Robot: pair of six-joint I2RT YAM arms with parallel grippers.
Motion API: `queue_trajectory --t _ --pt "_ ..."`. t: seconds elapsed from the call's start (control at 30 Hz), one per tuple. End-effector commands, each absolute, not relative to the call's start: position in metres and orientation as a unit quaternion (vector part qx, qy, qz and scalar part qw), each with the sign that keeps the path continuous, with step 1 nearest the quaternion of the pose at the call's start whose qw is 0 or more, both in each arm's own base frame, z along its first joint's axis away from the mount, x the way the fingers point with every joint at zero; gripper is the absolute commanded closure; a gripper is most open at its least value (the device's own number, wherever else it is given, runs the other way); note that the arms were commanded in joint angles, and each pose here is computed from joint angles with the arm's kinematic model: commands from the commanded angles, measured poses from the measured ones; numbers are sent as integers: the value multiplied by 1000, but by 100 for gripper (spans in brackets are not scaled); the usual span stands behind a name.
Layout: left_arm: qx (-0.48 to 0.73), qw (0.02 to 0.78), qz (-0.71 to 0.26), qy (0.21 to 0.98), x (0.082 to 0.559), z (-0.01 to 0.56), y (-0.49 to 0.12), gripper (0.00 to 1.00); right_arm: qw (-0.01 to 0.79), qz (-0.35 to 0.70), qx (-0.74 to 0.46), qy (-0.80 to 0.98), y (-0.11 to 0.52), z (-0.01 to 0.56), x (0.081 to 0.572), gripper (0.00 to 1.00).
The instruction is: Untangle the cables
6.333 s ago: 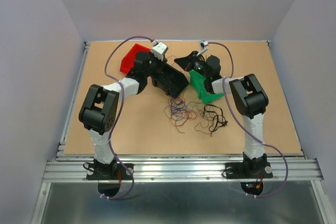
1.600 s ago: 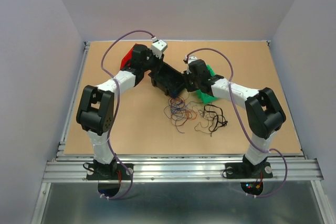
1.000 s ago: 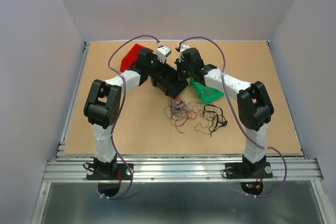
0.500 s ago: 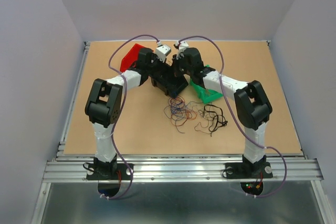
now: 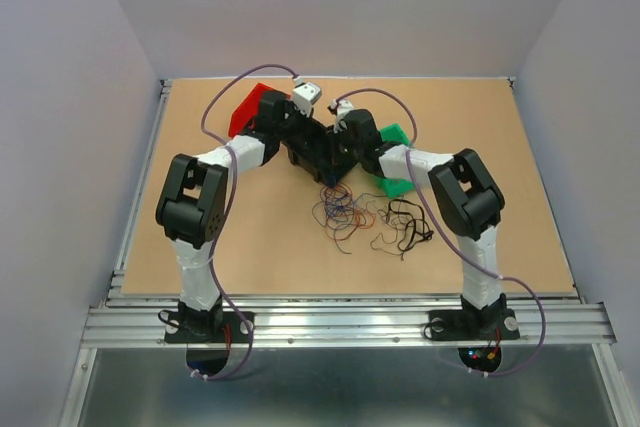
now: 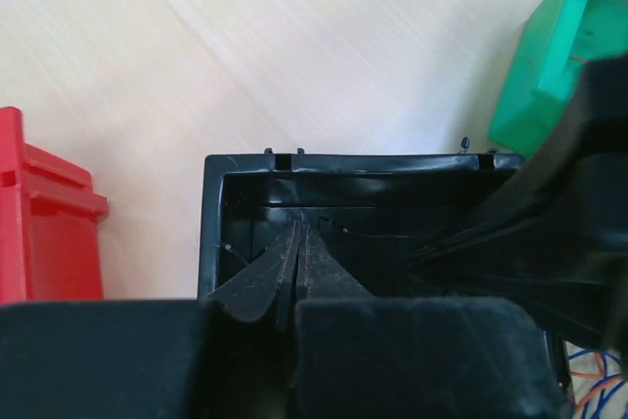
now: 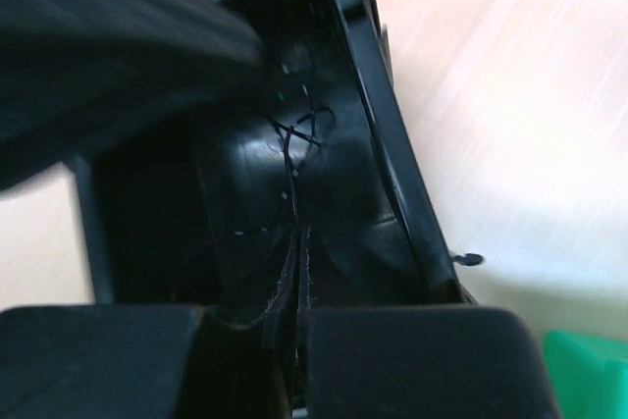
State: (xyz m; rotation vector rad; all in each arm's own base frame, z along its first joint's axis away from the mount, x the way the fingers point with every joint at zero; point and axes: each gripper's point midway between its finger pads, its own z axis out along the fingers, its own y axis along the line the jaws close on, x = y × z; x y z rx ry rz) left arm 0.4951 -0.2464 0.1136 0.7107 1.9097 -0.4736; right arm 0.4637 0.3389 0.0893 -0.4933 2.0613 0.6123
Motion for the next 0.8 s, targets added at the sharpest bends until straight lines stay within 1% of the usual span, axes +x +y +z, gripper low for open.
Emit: queue_trajectory --t 0.0,0.03,0.1,0.17,0.33,0.47,0.53,0.6,0.67,0.77 --pt "273 565 -207 751 499 181 -240 100 435 251 -208 839 349 75 465 99" --pt "269 566 -209 750 498 183 -238 100 426 248 -208 845 350 65 465 99" --pt "266 571 -213 746 498 189 -235 100 424 243 -206 848 352 62 471 99" --pt "263 575 -219 743 498 193 -233 100 409 226 -201 861 349 43 473 100" --pt "256 583 -219 740 497 198 -229 100 399 215 -202 868 349 35 479 98" --pt "258 580 -217 742 500 193 -229 100 418 219 -200 859 350 58 482 87" --pt "258 579 -213 744 502 191 -228 100 430 221 -195 853 351 73 485 85" --pt "256 580 -210 744 503 191 -227 100 446 228 -193 843 354 94 489 81" --pt "256 581 -209 743 503 193 -227 100 459 238 -195 834 357 113 490 74" --pt "257 585 -205 741 502 196 -225 100 477 246 -194 821 360 139 490 71"
